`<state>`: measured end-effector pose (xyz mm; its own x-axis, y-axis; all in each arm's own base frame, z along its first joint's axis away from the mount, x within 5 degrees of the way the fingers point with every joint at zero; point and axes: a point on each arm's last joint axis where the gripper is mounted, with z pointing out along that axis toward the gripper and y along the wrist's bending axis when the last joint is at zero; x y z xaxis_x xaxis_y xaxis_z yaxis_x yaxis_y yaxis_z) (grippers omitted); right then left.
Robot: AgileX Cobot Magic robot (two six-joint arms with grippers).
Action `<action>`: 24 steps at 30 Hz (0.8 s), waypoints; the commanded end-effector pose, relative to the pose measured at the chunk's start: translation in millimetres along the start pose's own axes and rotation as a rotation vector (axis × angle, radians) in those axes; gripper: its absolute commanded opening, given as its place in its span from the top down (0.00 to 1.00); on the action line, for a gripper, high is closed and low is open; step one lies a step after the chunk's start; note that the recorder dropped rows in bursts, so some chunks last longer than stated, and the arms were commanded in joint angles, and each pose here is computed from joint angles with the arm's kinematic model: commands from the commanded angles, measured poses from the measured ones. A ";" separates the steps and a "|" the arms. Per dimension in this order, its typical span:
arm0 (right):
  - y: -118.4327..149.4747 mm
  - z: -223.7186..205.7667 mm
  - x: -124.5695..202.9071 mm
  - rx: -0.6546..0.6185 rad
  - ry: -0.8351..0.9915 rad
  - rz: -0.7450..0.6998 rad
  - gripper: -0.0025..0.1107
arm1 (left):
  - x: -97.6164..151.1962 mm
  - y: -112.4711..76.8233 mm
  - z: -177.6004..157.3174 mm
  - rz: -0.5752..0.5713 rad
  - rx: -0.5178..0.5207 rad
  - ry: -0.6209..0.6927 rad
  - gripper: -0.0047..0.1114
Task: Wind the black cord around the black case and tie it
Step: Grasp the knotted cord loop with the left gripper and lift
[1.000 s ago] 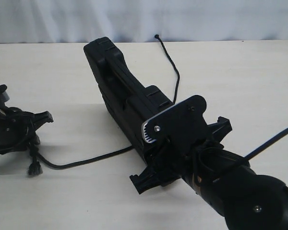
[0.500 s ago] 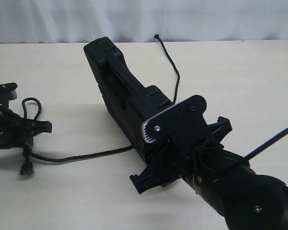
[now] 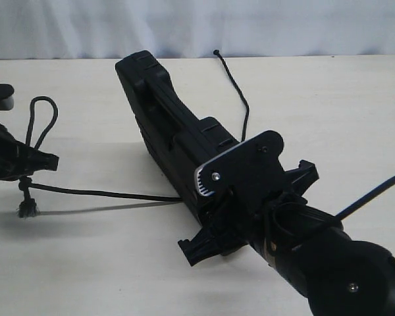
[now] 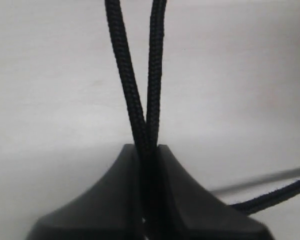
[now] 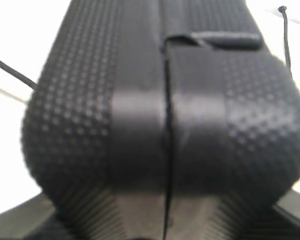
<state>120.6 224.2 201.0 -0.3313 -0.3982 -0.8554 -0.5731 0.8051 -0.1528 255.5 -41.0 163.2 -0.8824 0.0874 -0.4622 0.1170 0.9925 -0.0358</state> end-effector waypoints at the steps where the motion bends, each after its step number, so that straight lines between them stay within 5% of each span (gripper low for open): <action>1: -7.9 -2.2 -5.7 0.065 -0.052 0.000 0.94 | -0.5 0.5 -7.0 0.069 -0.004 -0.013 0.96; 24: -13.3 -2.9 -6.9 0.122 -0.077 -0.006 0.94 | -3.9 0.1 -23.6 0.232 -0.008 -0.066 0.96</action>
<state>123.9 219.4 202.3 -0.3263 -0.3749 -0.8677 -0.5209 0.8373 -0.1659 249.3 -39.8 178.5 -0.8228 0.2982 -0.4837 0.3025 0.9505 0.0714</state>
